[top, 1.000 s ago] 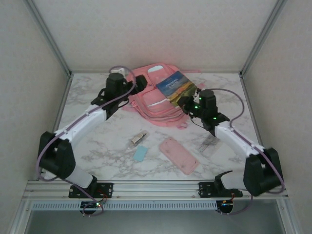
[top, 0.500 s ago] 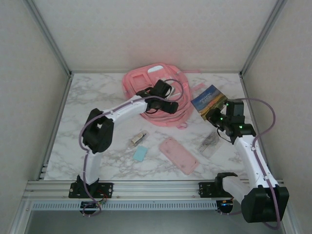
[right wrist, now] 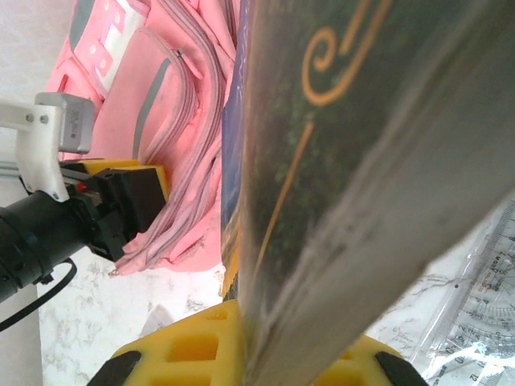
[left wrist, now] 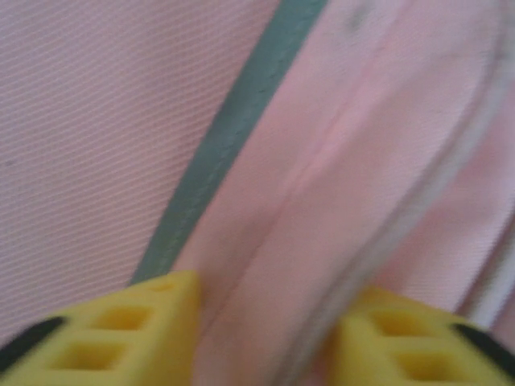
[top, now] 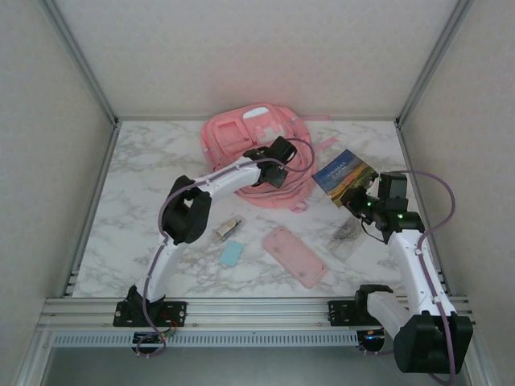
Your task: Pack books, pencil case, and school supplies into a backpack
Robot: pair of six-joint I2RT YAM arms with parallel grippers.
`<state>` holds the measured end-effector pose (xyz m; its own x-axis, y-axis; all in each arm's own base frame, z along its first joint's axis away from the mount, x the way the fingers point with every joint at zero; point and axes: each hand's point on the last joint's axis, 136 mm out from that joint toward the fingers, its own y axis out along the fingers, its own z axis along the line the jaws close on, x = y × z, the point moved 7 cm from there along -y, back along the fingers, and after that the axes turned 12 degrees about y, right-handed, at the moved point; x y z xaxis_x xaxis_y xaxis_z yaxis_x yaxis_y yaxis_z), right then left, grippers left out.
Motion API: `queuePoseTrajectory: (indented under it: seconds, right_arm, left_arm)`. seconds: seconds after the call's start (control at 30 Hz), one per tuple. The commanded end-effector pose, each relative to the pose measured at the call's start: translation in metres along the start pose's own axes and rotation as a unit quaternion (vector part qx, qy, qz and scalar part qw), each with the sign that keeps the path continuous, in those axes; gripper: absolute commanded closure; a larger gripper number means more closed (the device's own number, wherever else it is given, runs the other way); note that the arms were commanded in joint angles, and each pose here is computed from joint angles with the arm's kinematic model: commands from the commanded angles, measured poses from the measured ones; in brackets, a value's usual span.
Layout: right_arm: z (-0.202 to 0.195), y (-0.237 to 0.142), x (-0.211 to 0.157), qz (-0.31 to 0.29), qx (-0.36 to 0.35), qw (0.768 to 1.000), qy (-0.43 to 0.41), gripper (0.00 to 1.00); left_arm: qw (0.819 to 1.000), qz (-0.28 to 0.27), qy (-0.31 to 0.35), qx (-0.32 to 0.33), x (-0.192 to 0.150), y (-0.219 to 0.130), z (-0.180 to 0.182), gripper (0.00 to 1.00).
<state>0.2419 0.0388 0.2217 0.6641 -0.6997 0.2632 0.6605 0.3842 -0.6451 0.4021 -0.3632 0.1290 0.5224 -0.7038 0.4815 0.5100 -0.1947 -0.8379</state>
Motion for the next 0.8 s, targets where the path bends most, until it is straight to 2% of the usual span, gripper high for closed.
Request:
queuePoseTrajectory:
  seconds: [0.0,0.03,0.13,0.23,0.33,0.4,0.53,0.77]
  right_arm:
    - [0.015,-0.01,0.006,-0.021,0.042,0.998,-0.029,1.0]
    - [0.015,-0.012,0.005,-0.022,0.042,0.998,-0.03,1.0]
    - [0.015,-0.016,0.004,-0.028,0.041,0.998,-0.032,1.0]
    - [0.015,-0.019,0.004,-0.034,0.04,0.998,-0.031,1.0]
    - [0.017,-0.019,0.002,-0.024,0.055,0.998,-0.023,1.0]
    - [0.023,-0.015,0.0,-0.01,0.091,0.996,-0.001,1.0]
    - [0.036,-0.001,0.001,0.003,0.176,0.983,0.046,1.0]
    - [0.063,0.038,-0.01,0.027,0.224,0.972,0.061,1.0]
  left_arm:
    - [0.999,0.035,0.004,0.038,-0.009,0.006,0.018,0.86]
    - [0.999,0.031,0.002,0.032,-0.006,0.0,0.018,1.0]
    - [1.0,0.0,-0.023,0.004,0.011,-0.03,0.024,1.0]
    - [0.994,-0.045,-0.083,-0.056,0.032,-0.069,0.041,1.0]
    - [0.977,-0.091,-0.151,-0.119,0.049,-0.104,0.063,1.0]
    - [0.965,-0.117,-0.183,-0.145,0.056,-0.121,0.074,1.0]
    - [0.95,-0.153,-0.213,-0.171,0.067,-0.138,0.078,1.0]
    - [0.918,-0.185,-0.258,-0.237,0.081,-0.147,0.078,1.0]
